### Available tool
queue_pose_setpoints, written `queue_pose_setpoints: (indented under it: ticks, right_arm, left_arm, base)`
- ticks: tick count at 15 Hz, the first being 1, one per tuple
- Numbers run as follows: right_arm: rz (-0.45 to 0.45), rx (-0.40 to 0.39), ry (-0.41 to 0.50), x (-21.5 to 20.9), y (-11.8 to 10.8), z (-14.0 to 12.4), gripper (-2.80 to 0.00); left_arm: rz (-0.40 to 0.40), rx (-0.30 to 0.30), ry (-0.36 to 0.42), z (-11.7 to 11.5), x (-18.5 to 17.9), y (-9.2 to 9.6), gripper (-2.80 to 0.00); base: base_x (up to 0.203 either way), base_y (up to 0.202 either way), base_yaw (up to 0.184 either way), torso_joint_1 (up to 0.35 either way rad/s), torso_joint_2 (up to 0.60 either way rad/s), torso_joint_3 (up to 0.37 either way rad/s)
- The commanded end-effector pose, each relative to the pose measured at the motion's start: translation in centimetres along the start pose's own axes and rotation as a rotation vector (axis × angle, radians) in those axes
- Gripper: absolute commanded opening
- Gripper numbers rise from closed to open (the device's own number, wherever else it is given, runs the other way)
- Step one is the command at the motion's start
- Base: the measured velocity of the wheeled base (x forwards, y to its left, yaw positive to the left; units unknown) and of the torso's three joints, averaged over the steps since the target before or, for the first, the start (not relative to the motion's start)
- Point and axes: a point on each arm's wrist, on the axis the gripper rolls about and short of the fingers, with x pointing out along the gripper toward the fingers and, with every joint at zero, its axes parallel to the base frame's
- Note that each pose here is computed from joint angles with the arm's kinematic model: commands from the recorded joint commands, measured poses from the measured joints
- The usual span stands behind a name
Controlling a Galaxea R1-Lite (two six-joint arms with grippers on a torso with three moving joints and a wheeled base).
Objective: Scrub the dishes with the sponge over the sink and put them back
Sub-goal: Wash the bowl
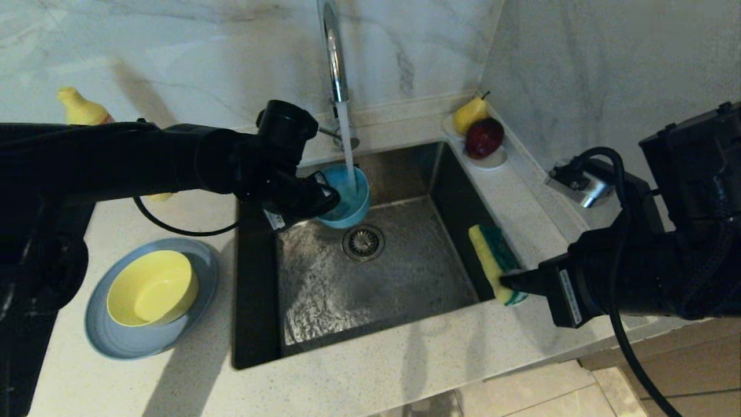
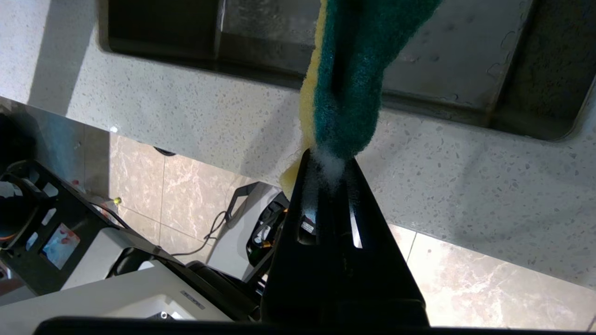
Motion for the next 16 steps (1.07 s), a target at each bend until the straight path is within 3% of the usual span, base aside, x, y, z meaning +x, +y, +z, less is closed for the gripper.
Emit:
queue_pose_setpoints:
  ticks: [1, 6, 10, 16]
  right_arm:
    - [0.004, 0.001, -0.007, -0.5, 0.0, -0.1, -2.8]
    - [0.009, 0.002, -0.029, -1.3, 0.0, 0.0, -2.8]
    - [0.005, 0.003, -0.019, -1.2, -0.1, -0.3, -2.8]
    - [0.008, -0.001, -0.014, -1.0, 0.0, -0.3, -2.8]
  left_arm:
    - [0.004, -0.017, 0.005, -0.2, 0.6, -0.1, -2.8]
    - [0.013, -0.008, 0.027, -0.9, 0.7, -0.2, -2.8]
    - [0.051, -0.007, -0.005, -1.0, 1.3, -0.1, -2.8]
    - [0.046, -0.009, -0.014, -0.9, 1.7, -0.3, -2.8]
  base:
    - [0.0, 0.0, 0.0, 0.0, 0.0, 0.0]
    - [0.0, 0.0, 0.0, 0.0, 0.0, 0.0]
    - [0.0, 0.0, 0.0, 0.0, 0.0, 0.0]
    - [0.0, 0.0, 0.0, 0.0, 0.0, 0.0]
